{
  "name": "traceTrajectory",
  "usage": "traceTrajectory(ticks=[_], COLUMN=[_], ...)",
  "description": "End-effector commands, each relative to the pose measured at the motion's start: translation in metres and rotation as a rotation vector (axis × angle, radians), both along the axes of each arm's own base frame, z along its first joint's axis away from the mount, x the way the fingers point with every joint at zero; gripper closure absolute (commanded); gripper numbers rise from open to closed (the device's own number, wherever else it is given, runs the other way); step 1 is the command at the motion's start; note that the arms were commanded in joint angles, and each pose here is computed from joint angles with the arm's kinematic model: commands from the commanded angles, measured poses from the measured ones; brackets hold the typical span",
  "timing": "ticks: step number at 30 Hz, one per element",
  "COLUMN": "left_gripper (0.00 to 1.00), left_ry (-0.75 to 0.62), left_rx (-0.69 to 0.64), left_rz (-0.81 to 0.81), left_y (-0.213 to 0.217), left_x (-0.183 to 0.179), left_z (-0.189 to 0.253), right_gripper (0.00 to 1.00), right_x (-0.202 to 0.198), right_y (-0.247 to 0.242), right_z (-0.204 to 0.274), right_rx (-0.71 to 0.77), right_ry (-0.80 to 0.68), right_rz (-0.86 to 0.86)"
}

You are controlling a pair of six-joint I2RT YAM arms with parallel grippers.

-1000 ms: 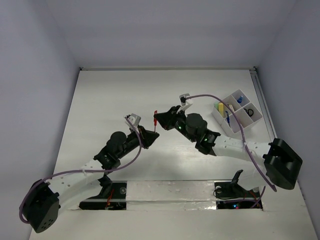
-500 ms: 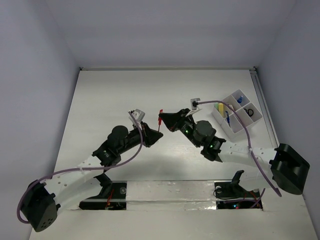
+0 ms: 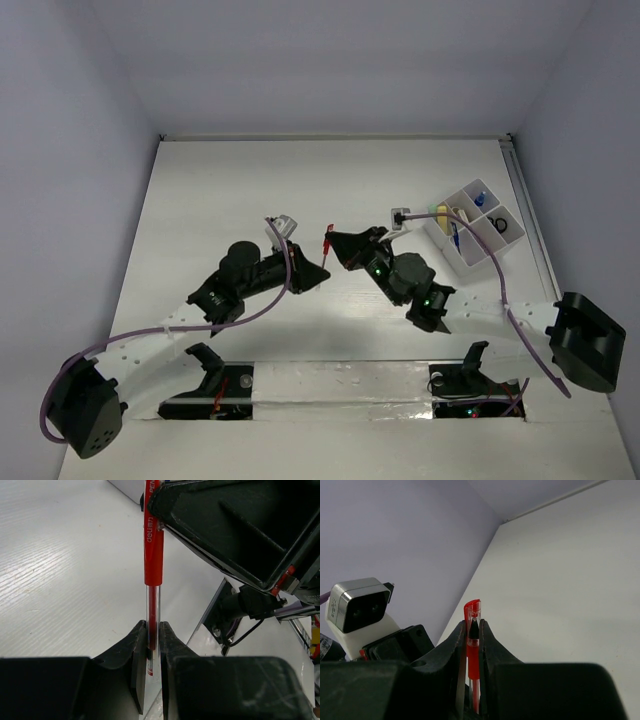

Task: Sort the stationery into containers
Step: Place the pen in the storage box.

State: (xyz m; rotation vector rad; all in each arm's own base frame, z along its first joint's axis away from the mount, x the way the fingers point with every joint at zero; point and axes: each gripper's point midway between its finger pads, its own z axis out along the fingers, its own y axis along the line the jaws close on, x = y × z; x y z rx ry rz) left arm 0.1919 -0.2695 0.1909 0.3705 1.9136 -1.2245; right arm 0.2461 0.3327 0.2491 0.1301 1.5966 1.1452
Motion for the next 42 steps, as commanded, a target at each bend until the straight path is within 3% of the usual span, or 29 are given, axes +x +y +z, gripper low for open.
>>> traceTrajectory(ticks=[1,3,7,11,16,22,24,27,28,33,42], left_gripper=[1.0,1.0,0.75,0.6,0.35,0.33,0.01,0.01,0.01,0.01,0.01], left_ry=[-0.368,-0.336,-0.282,-0.287,-0.3,-0.309,-0.321,-0.33,-0.329,-0.335,-0.343], left_rx=[-0.332,-0.327,-0.279,-0.22,-0.196,-0.162,-0.147,-0.111,-0.098,-0.068,-0.086], left_rz=[0.181,0.162,0.147,0.173,0.204,0.204,0.178,0.198,0.208,0.21,0.2], left_y=[0.015,0.014,0.015,0.025,0.034,0.033,0.027,0.027,0.029,0.03,0.029], left_x=[0.042,0.038,0.032,0.028,0.024,0.023,0.018,0.016,0.017,0.017,0.012], left_z=[0.148,0.134,0.098,0.084,0.073,0.059,0.056,0.047,0.042,0.033,0.036], right_gripper=[1.0,1.0,1.0,1.0,1.0,1.0,1.0,1.0,1.0,1.0,1.0], right_x=[-0.052,-0.032,0.022,0.065,0.088,0.072,0.057,0.04,0.035,0.032,0.058], right_y=[0.016,0.008,-0.026,-0.064,-0.142,-0.279,-0.316,-0.355,-0.369,-0.397,-0.402], right_z=[-0.065,-0.041,-0.009,0.019,0.035,0.019,0.019,0.015,0.007,0.005,0.005], right_rx=[-0.26,-0.273,-0.29,-0.25,-0.296,-0.415,-0.448,-0.518,-0.608,-0.65,-0.884], right_ry=[0.095,0.059,0.011,-0.011,-0.011,0.092,0.109,0.13,0.145,0.156,0.031], right_rz=[0.185,0.07,-0.153,-0.282,-0.557,-1.016,-1.181,-1.365,-1.405,-1.524,-1.552])
